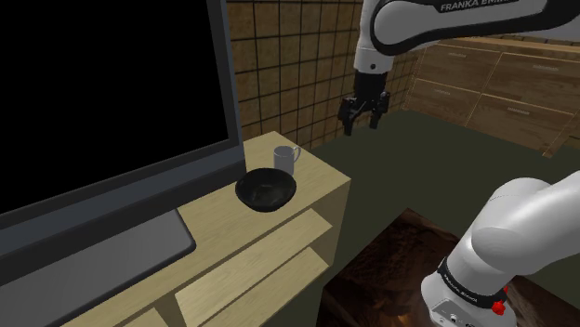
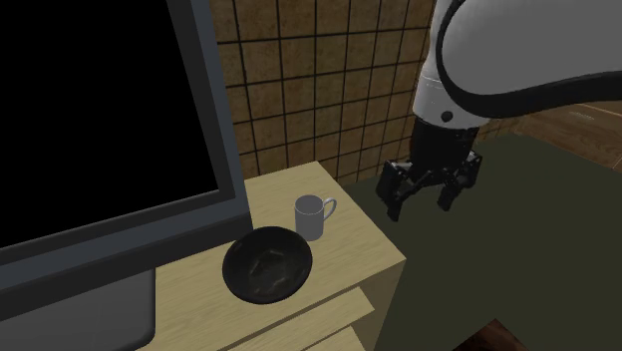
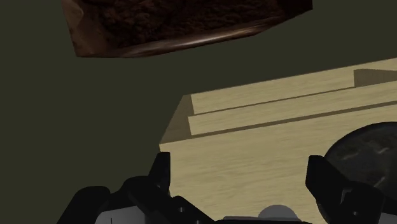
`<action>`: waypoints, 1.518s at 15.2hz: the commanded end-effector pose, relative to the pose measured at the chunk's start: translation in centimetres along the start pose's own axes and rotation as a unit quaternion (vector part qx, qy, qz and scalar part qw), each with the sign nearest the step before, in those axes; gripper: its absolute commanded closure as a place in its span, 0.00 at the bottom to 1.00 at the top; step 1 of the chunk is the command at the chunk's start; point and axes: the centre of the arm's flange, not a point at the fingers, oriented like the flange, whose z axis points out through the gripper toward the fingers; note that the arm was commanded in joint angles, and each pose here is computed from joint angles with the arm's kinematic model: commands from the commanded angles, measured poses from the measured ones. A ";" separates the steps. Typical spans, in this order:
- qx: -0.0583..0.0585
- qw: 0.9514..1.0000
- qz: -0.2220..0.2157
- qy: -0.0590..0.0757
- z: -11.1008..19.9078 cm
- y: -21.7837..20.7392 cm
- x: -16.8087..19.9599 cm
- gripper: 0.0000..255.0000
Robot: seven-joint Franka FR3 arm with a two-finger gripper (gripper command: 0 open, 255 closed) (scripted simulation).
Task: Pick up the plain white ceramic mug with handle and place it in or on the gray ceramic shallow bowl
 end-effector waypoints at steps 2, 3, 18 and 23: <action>0.000 1.000 0.013 0.007 1.5 -2.5 2.9 0.00; -0.001 1.000 0.017 0.009 2.0 -3.2 3.7 0.00; -0.005 0.996 0.077 0.041 10.0 -13.4 17.9 0.00; -0.006 0.994 0.097 0.052 12.4 -16.3 22.9 0.00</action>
